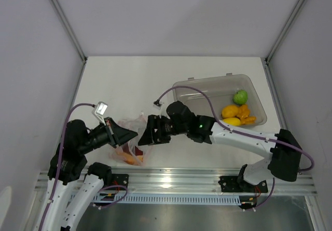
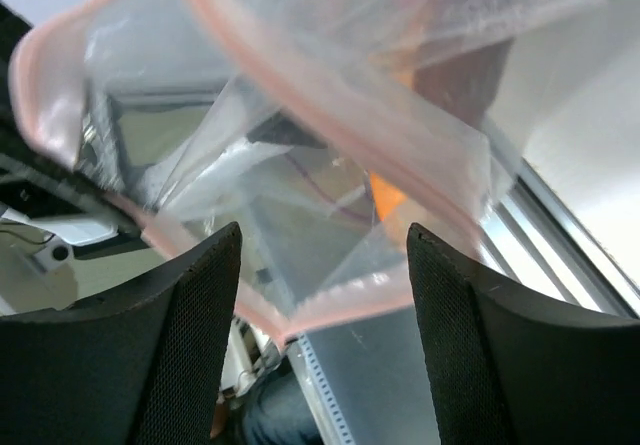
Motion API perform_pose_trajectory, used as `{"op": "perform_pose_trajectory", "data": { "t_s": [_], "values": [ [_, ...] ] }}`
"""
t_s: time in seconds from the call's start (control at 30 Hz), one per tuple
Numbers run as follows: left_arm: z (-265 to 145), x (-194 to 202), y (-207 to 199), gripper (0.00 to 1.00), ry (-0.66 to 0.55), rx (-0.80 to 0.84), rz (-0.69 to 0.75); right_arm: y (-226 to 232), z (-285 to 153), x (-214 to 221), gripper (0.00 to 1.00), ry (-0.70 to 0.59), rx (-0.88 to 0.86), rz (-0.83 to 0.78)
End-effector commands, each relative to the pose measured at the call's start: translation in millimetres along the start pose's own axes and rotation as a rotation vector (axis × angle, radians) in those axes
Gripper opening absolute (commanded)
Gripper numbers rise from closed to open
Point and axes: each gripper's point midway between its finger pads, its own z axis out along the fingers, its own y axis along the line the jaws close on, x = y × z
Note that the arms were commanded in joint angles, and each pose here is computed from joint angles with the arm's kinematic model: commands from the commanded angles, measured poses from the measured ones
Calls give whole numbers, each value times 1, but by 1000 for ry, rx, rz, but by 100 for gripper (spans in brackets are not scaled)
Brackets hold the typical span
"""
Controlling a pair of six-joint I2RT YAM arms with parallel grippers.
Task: Place the food in the zip-top bag and seal the zipper
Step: Place the fake vegetable in the zipper food storage bag.
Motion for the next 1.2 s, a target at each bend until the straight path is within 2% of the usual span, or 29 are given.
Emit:
{"op": "perform_pose_trajectory", "data": {
  "t_s": [0.0,0.13,0.27,0.37,0.5,0.57,0.63,0.67,0.7,0.9,1.17],
  "values": [
    [1,-7,-12,1,-14,53,28,5,-32,-8,68,-88,74,-85],
    [4,-7,-9,1,-9,49,25,-2,-74,-6,67,-149,156,-134],
    [6,-7,-8,0,-10,51,22,-29,-114,-14,67,-253,301,-140],
    [7,-6,-6,1,-6,48,17,-57,-151,-26,68,-347,409,-89],
    [7,-5,-4,1,-5,47,15,-118,-199,-34,71,-476,630,23],
    [7,-3,-3,1,-5,47,13,-141,-224,-45,83,-570,735,78],
    [7,-3,-4,1,-4,53,10,-157,-241,-47,90,-620,818,110],
    [8,-1,-2,1,0,51,6,-167,-254,-53,98,-672,875,123],
    [8,-1,-2,1,1,53,4,-174,-261,-54,99,-684,921,127],
    [6,0,-5,1,0,61,9,-202,-298,-77,99,-771,1092,169],
    [9,6,-1,1,15,72,1,-239,-340,-104,99,-837,1204,315]
  ]
}}
